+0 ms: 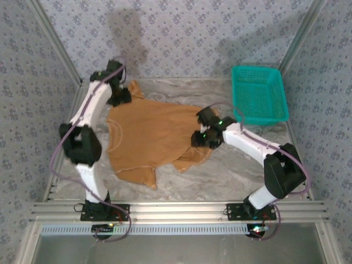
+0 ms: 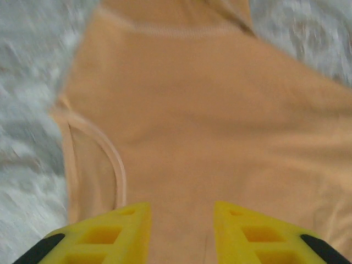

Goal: Fold the inside-out t-shirt

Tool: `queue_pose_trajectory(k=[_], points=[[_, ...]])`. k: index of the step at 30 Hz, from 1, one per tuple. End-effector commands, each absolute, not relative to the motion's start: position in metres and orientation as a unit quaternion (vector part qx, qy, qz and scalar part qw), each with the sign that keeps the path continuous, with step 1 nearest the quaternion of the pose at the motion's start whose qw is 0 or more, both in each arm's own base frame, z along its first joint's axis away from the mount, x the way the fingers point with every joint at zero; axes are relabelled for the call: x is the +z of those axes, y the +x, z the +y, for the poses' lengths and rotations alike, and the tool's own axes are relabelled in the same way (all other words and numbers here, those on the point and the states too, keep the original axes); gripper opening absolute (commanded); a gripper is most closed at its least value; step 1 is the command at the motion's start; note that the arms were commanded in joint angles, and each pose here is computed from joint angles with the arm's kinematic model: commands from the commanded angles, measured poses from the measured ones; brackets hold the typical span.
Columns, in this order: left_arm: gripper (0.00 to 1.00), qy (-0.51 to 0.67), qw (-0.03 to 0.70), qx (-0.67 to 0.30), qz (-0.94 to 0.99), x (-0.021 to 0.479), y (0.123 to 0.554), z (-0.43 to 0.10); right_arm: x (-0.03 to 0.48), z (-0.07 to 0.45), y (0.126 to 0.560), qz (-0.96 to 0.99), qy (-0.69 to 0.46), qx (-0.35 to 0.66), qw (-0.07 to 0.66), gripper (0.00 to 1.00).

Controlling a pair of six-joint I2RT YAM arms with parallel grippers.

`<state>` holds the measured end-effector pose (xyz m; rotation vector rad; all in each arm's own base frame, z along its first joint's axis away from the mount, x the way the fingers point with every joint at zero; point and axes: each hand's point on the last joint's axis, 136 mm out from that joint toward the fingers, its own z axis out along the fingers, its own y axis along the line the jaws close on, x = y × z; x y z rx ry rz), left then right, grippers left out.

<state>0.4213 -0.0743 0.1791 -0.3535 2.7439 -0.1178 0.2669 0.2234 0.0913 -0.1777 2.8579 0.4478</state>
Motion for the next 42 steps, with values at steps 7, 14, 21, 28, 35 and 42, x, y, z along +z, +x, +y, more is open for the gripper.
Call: queue_pose_trajectory(k=[7, 14, 21, 28, 35, 42], points=[[0.35, -0.210, 0.197, -0.172, 0.942, 0.124, 0.344, -0.074, 0.060, 0.278, 0.217, 0.977, -0.148, 0.120, 0.098, 0.46], [0.34, -0.255, 0.136, -0.186, 0.939, 0.054, 0.315, -0.068, 0.010, 0.289, 0.212, 0.982, -0.162, 0.085, 0.054, 0.41], [0.32, -0.332, 0.111, -0.158, 0.923, 0.021, 0.338, -0.011, -0.037, 0.222, 0.178, 0.991, -0.129, -0.006, -0.025, 0.03], [0.28, -0.338, 0.116, -0.134, 0.924, 0.018, 0.383, 0.002, -0.046, 0.159, 0.127, 0.994, -0.076, -0.044, -0.067, 0.00], [0.28, -0.315, 0.157, -0.091, 0.932, 0.062, 0.420, 0.018, -0.033, 0.134, 0.113, 0.991, -0.074, -0.079, -0.074, 0.00], [0.29, -0.275, 0.188, -0.070, 0.940, 0.100, 0.448, 0.007, 0.000, 0.127, 0.122, 0.991, -0.082, -0.098, -0.044, 0.00]])
